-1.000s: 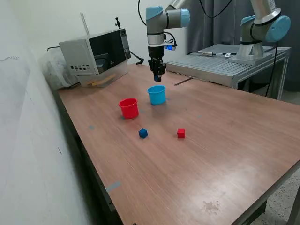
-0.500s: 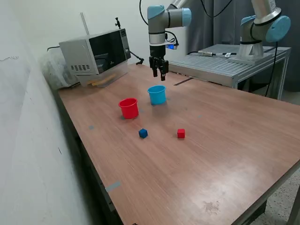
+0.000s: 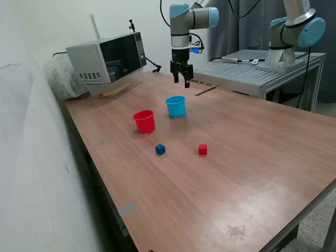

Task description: Place red objects in the red bin, and blue objects in the blue bin.

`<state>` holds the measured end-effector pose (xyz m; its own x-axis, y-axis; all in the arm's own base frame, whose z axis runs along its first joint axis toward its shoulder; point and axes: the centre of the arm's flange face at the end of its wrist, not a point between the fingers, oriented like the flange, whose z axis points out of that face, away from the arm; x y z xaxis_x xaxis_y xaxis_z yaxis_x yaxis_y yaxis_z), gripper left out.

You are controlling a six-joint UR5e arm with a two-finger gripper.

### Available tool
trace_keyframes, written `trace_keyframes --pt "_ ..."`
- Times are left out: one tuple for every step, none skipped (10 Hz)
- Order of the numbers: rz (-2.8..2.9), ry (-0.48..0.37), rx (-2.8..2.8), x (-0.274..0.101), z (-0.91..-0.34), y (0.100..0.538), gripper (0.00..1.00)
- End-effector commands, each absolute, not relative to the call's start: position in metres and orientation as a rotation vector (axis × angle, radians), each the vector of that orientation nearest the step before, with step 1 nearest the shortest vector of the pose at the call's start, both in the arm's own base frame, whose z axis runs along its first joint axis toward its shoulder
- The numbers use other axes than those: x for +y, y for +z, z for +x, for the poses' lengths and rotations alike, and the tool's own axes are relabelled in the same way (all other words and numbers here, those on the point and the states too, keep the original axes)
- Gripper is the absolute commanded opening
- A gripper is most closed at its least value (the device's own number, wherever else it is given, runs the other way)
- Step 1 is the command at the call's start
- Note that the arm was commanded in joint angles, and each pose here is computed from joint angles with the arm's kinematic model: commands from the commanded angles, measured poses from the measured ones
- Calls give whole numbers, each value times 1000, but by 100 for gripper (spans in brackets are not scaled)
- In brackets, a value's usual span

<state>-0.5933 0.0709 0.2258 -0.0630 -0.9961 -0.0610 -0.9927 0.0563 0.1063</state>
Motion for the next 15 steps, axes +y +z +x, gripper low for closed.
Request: trace_keyframes --pt "2064 -360 -2211 64 -565 260 100" --pt "1954 -521 -2154 56 -539 292 100" --pt "1918 -553 -2141 55 -524 299 100" --pt "1890 -591 -2150 58 -505 318 100" --pt "1882 -600 -2152 58 -486 327 100" --pt "1870 -609 -2169 67 -470 328 100" --pt "1871 -610 -2141 63 -456 333 100" --pt "1825 -616 -2173 65 -444 341 100" --pt "1820 -645 -2174 64 -437 356 100" --pt "1871 -594 -2258 65 -432 348 100" --pt "1966 -484 -2292 63 -427 334 100" --pt "2192 -351 -2093 36 -431 323 100" --pt "2283 -265 -1857 -4 -435 325 100" --pt "2334 -147 -1824 -21 -442 333 100" --pt "2423 -17 -1771 -45 -462 339 100"
